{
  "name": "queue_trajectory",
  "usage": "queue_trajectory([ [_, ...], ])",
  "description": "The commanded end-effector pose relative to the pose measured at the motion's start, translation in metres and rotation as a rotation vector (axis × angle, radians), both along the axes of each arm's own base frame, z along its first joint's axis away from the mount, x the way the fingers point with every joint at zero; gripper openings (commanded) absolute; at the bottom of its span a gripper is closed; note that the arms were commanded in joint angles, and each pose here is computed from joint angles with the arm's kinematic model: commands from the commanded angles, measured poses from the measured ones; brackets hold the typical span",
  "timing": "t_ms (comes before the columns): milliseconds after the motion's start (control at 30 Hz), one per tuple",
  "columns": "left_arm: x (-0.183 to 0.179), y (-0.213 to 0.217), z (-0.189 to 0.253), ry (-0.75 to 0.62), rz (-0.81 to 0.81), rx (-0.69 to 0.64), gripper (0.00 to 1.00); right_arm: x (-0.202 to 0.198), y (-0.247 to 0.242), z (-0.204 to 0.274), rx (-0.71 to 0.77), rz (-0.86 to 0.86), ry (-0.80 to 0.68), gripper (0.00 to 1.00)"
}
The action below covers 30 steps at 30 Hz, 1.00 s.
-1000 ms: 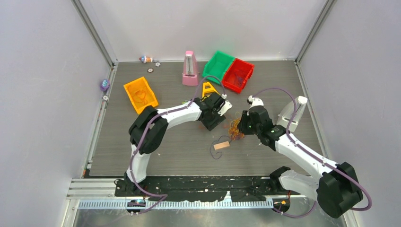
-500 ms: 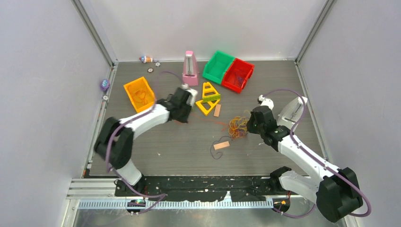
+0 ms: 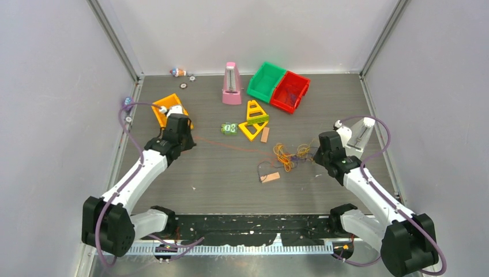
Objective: Untangle the cables
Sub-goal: Untie the cable.
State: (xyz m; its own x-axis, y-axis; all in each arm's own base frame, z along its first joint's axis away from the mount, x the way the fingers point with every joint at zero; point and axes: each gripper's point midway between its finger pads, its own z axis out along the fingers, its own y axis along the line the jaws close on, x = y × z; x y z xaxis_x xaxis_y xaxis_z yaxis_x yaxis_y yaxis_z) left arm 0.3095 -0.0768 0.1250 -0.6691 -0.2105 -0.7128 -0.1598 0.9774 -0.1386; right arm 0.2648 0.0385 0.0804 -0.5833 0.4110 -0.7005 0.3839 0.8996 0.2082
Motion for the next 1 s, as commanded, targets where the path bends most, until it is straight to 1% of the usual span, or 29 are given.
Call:
queue_trajectory([
  [0,-0.001,0.043,0.019,-0.055,0.252,-0.007,0.0,0.006,-0.011,0.015,-0.004,-0.07,-0.052,0.07],
  [167,-0.016,0.08,0.029,-0.101,0.45,-0.022,0.0,0.004,-0.018,0.017,-0.023,-0.096,-0.052,0.07],
  [267,-0.021,0.095,0.035,-0.141,0.513,-0.079,0.0,0.003,-0.019,0.017,-0.025,-0.096,-0.049,0.07],
  [367,-0.028,0.114,0.043,-0.171,0.585,-0.085,0.0,0.003,-0.019,0.018,-0.024,-0.092,-0.054,0.07],
  [433,-0.038,0.129,0.049,-0.187,0.667,-0.076,0.0,0.003,-0.019,0.019,-0.029,-0.085,-0.055,0.06],
  [533,-0.051,0.149,0.058,-0.245,0.757,-0.099,0.0,0.002,-0.021,0.019,-0.04,-0.086,-0.052,0.05],
  [633,-0.053,0.154,0.067,-0.306,0.78,-0.141,0.0,0.001,-0.019,0.018,-0.036,-0.08,-0.048,0.05],
  [667,-0.05,0.151,0.071,-0.318,0.759,-0.154,0.0,0.002,-0.018,0.018,-0.032,-0.077,-0.048,0.05],
  [700,-0.044,0.145,0.074,-0.332,0.715,-0.176,0.0,0.002,-0.017,0.018,-0.038,-0.058,-0.047,0.08],
  [733,-0.034,0.135,0.079,-0.349,0.634,-0.199,0.0,0.006,-0.004,0.021,0.0,0.017,-0.062,0.12],
  [767,-0.022,0.117,0.083,-0.37,0.513,-0.24,0.0,0.008,0.006,0.022,-0.005,0.111,-0.071,0.23],
  [800,-0.014,0.099,0.088,-0.387,0.399,-0.284,0.0,0.013,0.03,0.031,0.072,0.23,-0.116,0.33],
  [833,-0.008,0.082,0.094,-0.407,0.304,-0.323,0.0,0.011,0.038,0.029,0.086,0.281,-0.125,0.52],
  [867,-0.005,0.064,0.099,-0.427,0.21,-0.357,0.0,0.012,0.052,0.038,0.136,0.348,-0.168,0.61],
  [900,-0.004,0.049,0.105,-0.439,0.135,-0.372,0.0,0.011,0.058,0.039,0.143,0.391,-0.178,0.75],
  [933,-0.004,0.04,0.108,-0.443,0.096,-0.366,0.0,0.01,0.066,0.046,0.166,0.435,-0.195,0.84],
  [967,-0.004,0.028,0.114,-0.451,0.04,-0.342,0.0,0.009,0.07,0.049,0.163,0.46,-0.2,0.87],
])
